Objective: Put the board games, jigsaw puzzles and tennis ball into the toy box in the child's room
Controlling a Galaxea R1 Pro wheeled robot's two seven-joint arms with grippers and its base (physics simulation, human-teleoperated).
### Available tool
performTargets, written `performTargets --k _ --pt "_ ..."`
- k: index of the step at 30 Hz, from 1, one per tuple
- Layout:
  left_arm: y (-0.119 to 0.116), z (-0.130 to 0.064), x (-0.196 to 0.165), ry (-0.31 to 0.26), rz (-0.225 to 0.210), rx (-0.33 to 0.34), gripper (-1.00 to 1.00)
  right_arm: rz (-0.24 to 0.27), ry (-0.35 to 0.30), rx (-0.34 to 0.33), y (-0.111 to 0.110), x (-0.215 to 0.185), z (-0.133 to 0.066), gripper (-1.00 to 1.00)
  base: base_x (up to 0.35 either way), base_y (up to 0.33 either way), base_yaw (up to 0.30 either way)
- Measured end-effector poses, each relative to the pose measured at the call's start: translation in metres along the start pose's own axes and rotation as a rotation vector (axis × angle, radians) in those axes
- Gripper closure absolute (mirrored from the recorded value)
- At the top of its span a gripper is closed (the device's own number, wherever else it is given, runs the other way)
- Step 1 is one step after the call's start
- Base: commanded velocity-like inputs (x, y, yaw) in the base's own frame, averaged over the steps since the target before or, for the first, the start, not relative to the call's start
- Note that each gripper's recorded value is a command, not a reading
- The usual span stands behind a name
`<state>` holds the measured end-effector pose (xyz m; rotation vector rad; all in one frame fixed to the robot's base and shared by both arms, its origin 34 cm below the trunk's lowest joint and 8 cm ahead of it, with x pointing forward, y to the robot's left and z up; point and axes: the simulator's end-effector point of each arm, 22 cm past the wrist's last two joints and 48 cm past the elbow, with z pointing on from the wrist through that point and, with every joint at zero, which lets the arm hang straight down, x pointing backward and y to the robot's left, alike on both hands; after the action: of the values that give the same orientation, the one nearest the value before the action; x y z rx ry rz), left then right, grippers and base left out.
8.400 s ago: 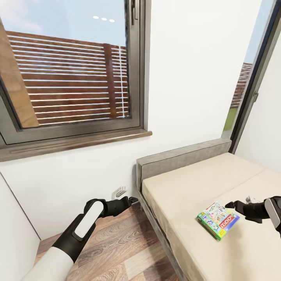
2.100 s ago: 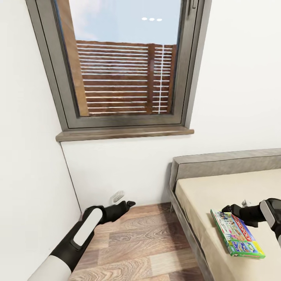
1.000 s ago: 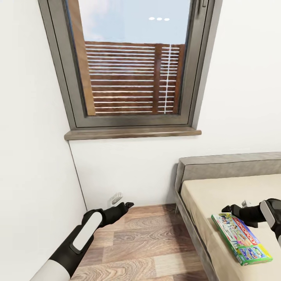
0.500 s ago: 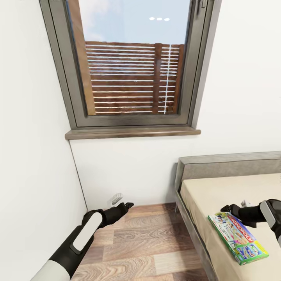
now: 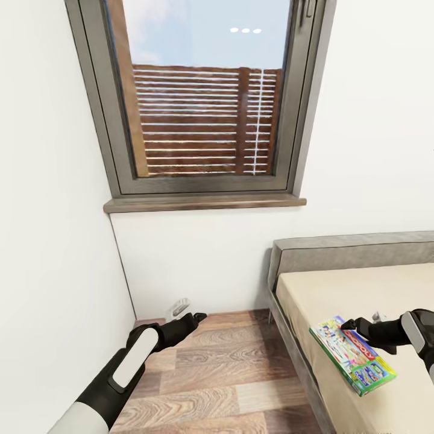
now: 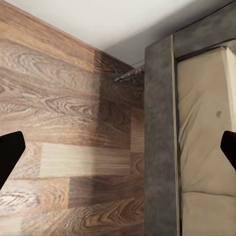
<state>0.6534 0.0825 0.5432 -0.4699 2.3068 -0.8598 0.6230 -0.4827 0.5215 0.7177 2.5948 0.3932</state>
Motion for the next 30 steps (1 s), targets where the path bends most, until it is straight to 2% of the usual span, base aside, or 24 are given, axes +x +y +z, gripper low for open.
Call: performTargets --k 30 --pt "0.0020 0.0001 -0.0002 0.000 -0.002 -0.003 -1.00 -0.002 0.001 0.004 -0.0010 0.0002 0.0000 -1.00 -0.003 0.000 0.000"
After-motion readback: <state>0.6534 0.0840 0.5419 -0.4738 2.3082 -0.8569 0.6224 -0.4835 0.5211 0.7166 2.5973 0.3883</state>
